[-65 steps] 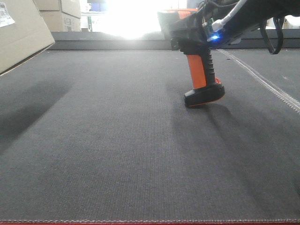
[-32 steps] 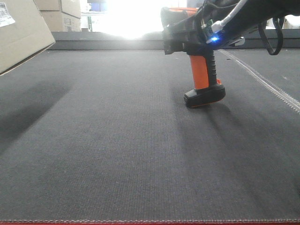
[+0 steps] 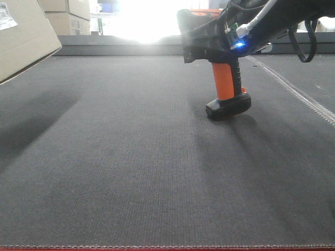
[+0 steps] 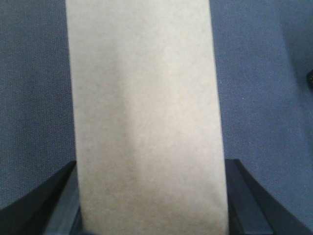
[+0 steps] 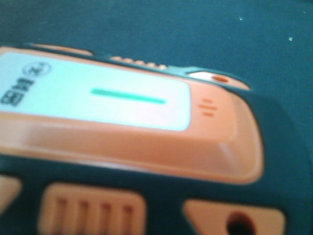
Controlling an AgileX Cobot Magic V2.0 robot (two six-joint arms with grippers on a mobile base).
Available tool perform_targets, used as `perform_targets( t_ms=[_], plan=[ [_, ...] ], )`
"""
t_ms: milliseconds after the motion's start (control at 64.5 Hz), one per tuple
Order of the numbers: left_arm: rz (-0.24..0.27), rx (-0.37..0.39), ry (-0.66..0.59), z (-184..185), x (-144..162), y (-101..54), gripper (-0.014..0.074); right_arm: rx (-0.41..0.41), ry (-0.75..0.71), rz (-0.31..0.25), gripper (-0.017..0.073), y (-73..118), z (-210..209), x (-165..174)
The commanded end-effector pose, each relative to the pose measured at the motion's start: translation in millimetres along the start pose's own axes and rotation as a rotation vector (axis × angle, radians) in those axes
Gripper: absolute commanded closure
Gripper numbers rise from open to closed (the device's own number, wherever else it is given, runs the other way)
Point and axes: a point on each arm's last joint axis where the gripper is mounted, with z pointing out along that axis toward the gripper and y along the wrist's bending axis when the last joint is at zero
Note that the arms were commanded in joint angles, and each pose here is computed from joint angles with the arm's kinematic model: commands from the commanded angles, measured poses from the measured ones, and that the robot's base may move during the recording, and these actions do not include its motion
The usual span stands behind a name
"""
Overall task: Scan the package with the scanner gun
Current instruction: 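Set the scanner upright on the belt and open the right gripper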
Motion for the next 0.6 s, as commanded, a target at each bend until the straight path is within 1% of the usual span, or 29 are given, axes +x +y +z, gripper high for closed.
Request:
perform_targets(
  t_ms=[0,124,232,388,589],
  plan=[
    [-0.002,0.014,-0.026,-4,-1,-3.8,0.0705,0.015,-0.014,-0.004,0.0104,-7.0,-2,-5],
    [-0.002,0.016,-0.028,-5,-1,-4.2,0.0705,0.029,0.002,0.009,0.0104,-17.3,-1,-4],
    [-0.002,0.016,-0.028,-5,-1,-4.2,0.0705,0.028,0.018,0.015,0.0104,-20.9,0,-2],
    [-0.002,0.016,-0.028,-5,-1,-4.2,0.0705,0.005,0.046,0.014,0.0104,-18.9,0,0],
    [-0.005,0.023,-0.03,-5,-1,-4.8,0.0705,0.006,0.05,0.016,0.0104,-20.0,0,0]
  ],
)
